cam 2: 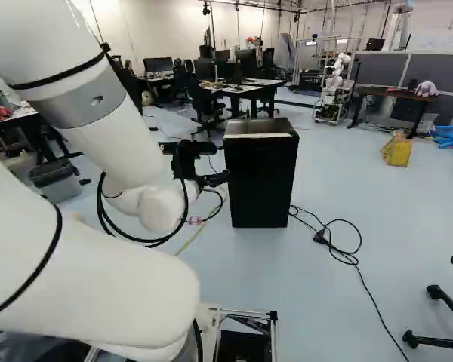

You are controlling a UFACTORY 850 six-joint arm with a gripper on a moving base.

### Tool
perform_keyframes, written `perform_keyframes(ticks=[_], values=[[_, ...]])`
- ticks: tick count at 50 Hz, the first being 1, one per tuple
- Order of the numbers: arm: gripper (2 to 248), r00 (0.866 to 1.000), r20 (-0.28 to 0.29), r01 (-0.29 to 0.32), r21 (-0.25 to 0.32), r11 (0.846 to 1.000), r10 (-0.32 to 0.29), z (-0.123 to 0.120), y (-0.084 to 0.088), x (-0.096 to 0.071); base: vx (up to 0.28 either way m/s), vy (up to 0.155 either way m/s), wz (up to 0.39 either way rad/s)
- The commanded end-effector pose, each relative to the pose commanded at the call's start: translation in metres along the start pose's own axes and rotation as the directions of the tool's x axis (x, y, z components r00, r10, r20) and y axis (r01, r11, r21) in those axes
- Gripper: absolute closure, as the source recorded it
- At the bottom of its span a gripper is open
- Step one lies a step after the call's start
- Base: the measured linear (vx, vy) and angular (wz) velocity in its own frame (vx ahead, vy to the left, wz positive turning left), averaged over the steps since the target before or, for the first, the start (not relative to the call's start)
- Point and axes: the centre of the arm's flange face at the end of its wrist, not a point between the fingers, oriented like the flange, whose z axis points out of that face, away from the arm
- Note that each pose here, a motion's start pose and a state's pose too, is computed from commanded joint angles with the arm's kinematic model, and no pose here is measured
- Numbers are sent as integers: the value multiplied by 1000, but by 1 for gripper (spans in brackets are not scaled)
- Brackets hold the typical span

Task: Grab a drink from the fridge

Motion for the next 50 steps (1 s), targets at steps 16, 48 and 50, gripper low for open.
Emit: perform_keyframes(ticks=[16, 48, 50], values=[[3, 1000, 0, 0, 0, 1000, 0, 0, 0, 0, 61, 1, -3], [3, 1000, 0, 0, 0, 1000, 0, 0, 0, 0, 83, 1, -4], [3, 1000, 0, 0, 0, 1000, 0, 0, 0, 0, 100, -2, 4]])
